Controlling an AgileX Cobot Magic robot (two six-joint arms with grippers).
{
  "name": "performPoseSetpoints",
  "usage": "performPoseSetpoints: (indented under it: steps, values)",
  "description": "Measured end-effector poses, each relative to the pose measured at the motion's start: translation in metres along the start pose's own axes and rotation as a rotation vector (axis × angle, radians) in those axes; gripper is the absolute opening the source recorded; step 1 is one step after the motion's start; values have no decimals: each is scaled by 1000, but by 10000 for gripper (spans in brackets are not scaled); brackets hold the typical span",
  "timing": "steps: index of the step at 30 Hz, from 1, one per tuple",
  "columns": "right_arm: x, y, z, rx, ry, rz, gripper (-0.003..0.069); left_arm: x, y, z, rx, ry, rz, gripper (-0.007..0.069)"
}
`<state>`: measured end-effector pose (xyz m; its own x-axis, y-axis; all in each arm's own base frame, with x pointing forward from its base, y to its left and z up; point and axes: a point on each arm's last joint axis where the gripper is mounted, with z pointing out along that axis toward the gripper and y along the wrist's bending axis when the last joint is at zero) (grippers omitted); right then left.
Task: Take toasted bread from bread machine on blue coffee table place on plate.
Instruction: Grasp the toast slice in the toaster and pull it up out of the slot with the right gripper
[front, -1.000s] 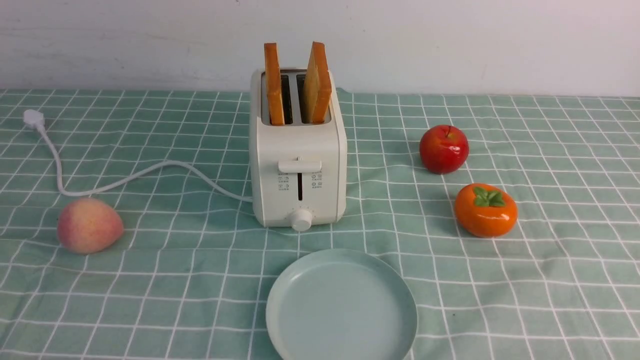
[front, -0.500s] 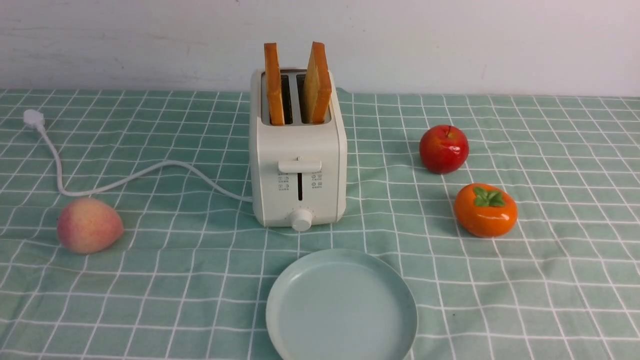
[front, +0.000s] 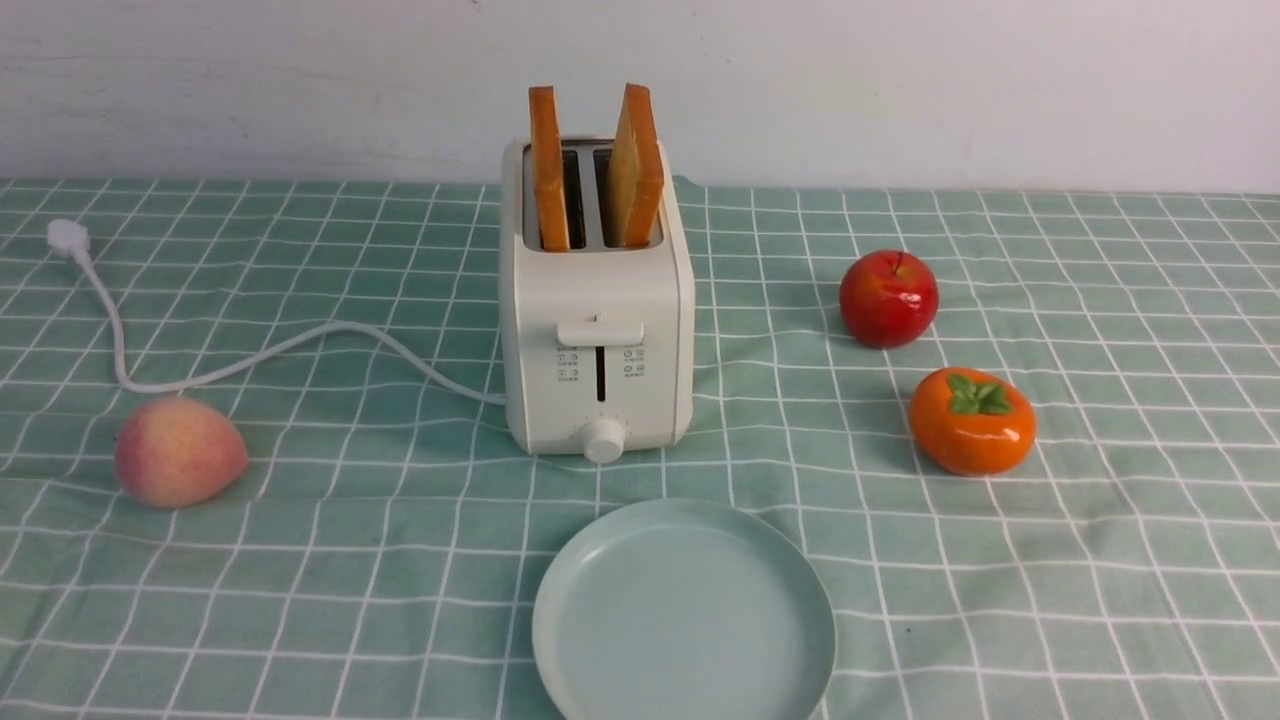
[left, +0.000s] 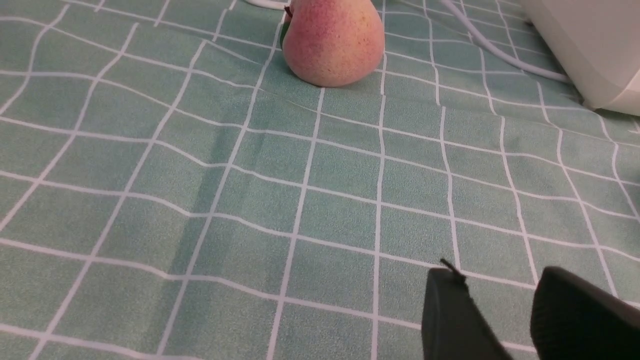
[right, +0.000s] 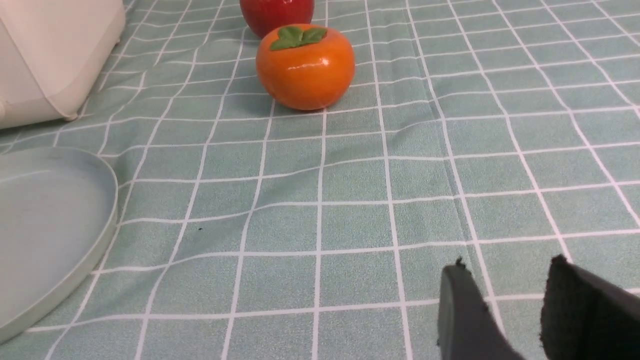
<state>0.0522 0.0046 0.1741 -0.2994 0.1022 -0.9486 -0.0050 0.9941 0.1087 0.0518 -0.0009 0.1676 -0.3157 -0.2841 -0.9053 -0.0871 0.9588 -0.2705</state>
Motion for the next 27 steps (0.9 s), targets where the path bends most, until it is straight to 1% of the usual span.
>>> performPoseSetpoints:
  steps: [15,22,24,27]
  values:
    - [0,-1,0,5,1,-14,240,-2,-2,0,18,-26,-26,238]
    - [0,-1,0,15,-3,-36,240,-13,-4,-1,51,-143,-41,238]
    - [-2,-1,0,11,-28,-5,240,-16,-5,-1,61,-170,-53,238]
    - [-8,0,0,-9,-111,111,240,-17,-6,-2,75,-186,-85,238]
